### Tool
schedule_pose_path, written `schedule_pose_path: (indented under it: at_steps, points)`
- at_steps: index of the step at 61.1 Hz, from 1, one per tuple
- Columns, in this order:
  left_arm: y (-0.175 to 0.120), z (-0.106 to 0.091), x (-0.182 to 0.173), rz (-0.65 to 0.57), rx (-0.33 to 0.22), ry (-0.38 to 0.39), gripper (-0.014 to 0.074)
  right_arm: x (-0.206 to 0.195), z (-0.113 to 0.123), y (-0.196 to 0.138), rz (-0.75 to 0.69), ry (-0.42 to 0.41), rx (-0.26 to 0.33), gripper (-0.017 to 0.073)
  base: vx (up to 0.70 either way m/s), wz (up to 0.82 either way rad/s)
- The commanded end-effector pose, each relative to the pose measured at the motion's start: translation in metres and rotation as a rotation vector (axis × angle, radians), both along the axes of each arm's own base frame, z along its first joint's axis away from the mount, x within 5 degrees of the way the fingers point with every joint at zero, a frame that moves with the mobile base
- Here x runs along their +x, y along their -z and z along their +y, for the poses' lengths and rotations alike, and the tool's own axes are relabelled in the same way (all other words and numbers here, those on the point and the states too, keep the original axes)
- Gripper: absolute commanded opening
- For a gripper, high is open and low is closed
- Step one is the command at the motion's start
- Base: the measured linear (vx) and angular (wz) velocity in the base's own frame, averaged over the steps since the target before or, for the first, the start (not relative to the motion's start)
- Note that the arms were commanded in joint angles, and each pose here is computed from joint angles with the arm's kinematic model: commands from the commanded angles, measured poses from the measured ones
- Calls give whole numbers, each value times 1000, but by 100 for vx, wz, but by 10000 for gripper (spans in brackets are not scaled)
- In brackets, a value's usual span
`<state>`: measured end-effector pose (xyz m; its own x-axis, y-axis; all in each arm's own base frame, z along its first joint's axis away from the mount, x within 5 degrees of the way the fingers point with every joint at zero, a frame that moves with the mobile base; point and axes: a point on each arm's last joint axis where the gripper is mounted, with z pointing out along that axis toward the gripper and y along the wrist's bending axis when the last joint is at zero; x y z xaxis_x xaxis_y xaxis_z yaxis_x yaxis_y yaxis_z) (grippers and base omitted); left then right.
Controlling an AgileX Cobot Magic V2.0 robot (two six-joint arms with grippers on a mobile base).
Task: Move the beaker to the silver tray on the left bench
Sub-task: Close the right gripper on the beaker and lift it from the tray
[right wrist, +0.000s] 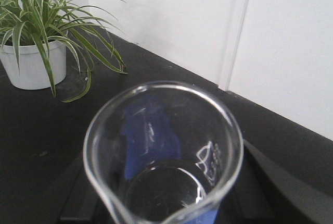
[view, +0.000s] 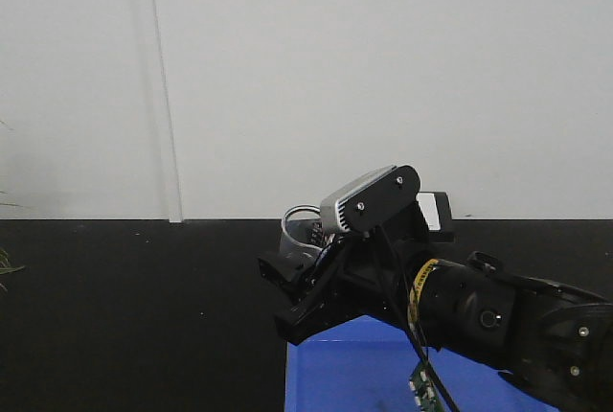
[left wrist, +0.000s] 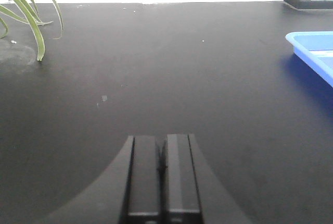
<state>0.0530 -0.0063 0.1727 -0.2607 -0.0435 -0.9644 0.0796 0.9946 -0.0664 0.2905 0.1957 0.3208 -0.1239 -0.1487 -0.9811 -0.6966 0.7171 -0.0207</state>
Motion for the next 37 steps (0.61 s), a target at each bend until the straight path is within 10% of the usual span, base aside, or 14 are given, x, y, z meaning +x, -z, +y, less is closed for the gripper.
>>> schedule_pose_path:
  at_steps: [1,37]
  points:
    - [-2,1,2,-70,-10,-9,1,-6,-1,-27,-69,-30,75,-14,0,0]
    - [-2,1,2,-70,-10,-9,1,-6,-1,-27,-68,-28,74,-14,-5,3]
